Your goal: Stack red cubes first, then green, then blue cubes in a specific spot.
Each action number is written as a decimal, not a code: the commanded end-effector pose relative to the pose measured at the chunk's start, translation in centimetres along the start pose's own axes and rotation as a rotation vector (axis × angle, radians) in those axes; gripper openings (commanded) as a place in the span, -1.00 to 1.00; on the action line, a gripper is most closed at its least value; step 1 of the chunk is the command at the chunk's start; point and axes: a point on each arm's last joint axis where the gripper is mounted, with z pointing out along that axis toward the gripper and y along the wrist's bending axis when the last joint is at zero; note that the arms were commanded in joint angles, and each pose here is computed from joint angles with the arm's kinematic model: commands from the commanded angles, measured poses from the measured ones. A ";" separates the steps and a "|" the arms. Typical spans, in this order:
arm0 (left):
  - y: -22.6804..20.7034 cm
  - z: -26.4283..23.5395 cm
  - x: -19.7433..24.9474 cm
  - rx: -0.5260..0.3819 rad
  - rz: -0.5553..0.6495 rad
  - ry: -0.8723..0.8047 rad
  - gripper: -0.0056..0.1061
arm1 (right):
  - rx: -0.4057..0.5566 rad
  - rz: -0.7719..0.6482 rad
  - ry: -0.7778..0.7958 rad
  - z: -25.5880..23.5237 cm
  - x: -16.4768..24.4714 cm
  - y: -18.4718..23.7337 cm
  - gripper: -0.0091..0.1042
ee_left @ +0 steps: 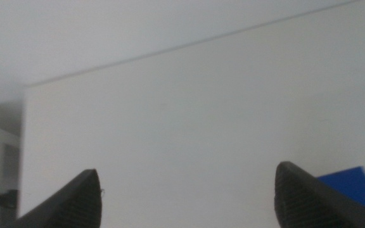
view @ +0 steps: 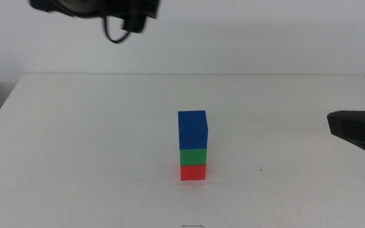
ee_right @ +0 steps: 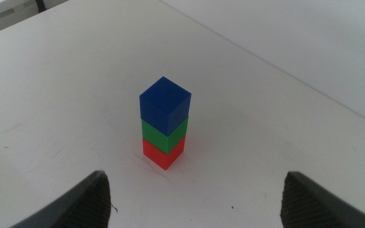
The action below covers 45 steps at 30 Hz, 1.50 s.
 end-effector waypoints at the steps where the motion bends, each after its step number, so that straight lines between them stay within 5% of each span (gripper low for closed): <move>1: 2.7 -2.5 -0.2 -0.066 -0.001 -0.047 0.78 | 0.020 -0.012 -0.102 -0.8 -1.3 -0.3 0.73; 12: 9.7 -5.3 -0.4 0.117 -0.013 -0.281 0.78 | 0.020 -0.012 -0.102 -0.8 -1.3 -0.3 0.73; 37: 12.7 -9.7 1.0 0.041 -0.039 -0.418 0.78 | 0.020 -0.012 -0.102 -0.8 -1.3 -0.3 0.73; 45: 12.4 -10.3 5.3 0.043 -0.031 -0.483 0.78 | 0.020 -0.012 -0.106 -0.8 -1.3 -0.3 0.73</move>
